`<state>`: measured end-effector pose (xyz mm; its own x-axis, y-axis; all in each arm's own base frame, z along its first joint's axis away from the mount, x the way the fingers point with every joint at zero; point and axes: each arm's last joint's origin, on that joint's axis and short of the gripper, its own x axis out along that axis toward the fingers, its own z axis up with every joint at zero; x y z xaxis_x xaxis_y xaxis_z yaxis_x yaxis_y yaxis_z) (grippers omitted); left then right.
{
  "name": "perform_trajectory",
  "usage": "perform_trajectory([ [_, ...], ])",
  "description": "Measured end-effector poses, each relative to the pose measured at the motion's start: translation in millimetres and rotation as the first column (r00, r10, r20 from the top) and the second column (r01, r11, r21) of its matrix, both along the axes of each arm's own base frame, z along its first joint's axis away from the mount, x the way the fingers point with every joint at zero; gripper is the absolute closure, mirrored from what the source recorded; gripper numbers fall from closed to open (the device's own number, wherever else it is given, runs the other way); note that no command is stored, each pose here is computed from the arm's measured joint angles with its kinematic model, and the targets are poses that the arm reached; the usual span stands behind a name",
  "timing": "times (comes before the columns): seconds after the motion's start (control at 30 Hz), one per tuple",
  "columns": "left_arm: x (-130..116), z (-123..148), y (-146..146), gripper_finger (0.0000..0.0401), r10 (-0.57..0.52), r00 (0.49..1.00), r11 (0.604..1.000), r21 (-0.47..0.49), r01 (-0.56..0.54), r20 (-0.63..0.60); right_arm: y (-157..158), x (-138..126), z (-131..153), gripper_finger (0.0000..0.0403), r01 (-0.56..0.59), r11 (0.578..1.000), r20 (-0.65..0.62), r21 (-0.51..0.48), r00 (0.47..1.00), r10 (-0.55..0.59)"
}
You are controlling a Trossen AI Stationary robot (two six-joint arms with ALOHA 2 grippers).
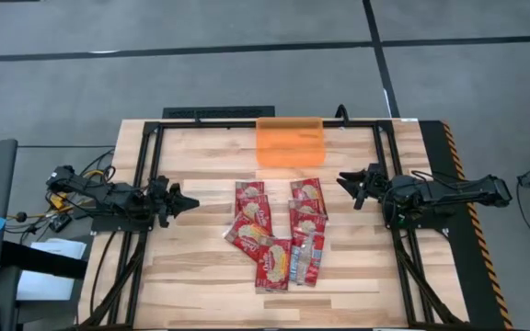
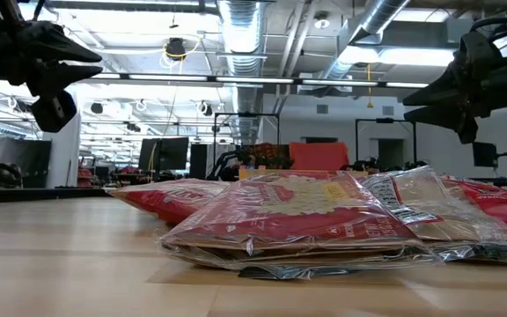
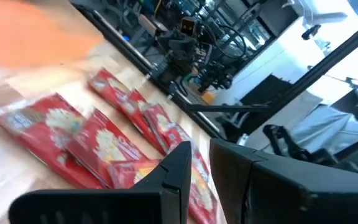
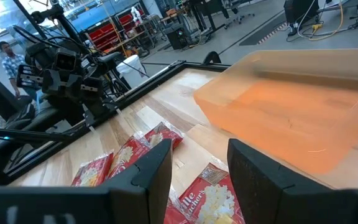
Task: Sort popcorn bags into baskets
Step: Put the red popcorn bag into the orange bin
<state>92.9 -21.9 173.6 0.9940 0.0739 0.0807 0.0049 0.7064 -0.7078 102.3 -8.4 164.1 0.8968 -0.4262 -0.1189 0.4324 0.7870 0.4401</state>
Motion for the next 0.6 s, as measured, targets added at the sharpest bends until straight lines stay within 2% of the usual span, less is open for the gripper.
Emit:
perform_trajectory([
  [0.07, 0, 0, 0, 0.0353, 0.012, 1.0, 1.0, -0.019, -0.012, 0.001, 0, 0, 0, 0.0226, 0.0, 1.0, 0.0, 0.0, 1.0, 0.0],
  [0.23, -1, 0, 5, 0.0353, 0.162, 0.987, 0.987, -0.021, -0.162, -0.003, 0, 0, 0, 0.0226, 0.0, 1.0, 0.0, 0.0, 1.0, 0.0],
  [0.33, -1, 0, 7, 0.0353, 0.222, 0.975, 0.972, -0.075, -0.221, -0.002, 0, 0, 0, 0.0223, 0.002, 1.0, 0.0, 0.0, 1.0, -0.002],
  [0.5, -3, -1, 11, 0.0353, 0.372, 0.928, 0.916, -0.156, -0.369, -0.007, 0, 0, 2, 0.0218, 0.005, 1.0, 0.025, 0.006, 1.0, -0.005],
  [0.6, -5, -1, 14, 0.0353, 0.466, 0.885, 0.864, -0.209, -0.458, -0.01, 0, 1, 6, 0.0218, 0.007, 0.994, 0.121, 0.106, 0.992, -0.02],
])
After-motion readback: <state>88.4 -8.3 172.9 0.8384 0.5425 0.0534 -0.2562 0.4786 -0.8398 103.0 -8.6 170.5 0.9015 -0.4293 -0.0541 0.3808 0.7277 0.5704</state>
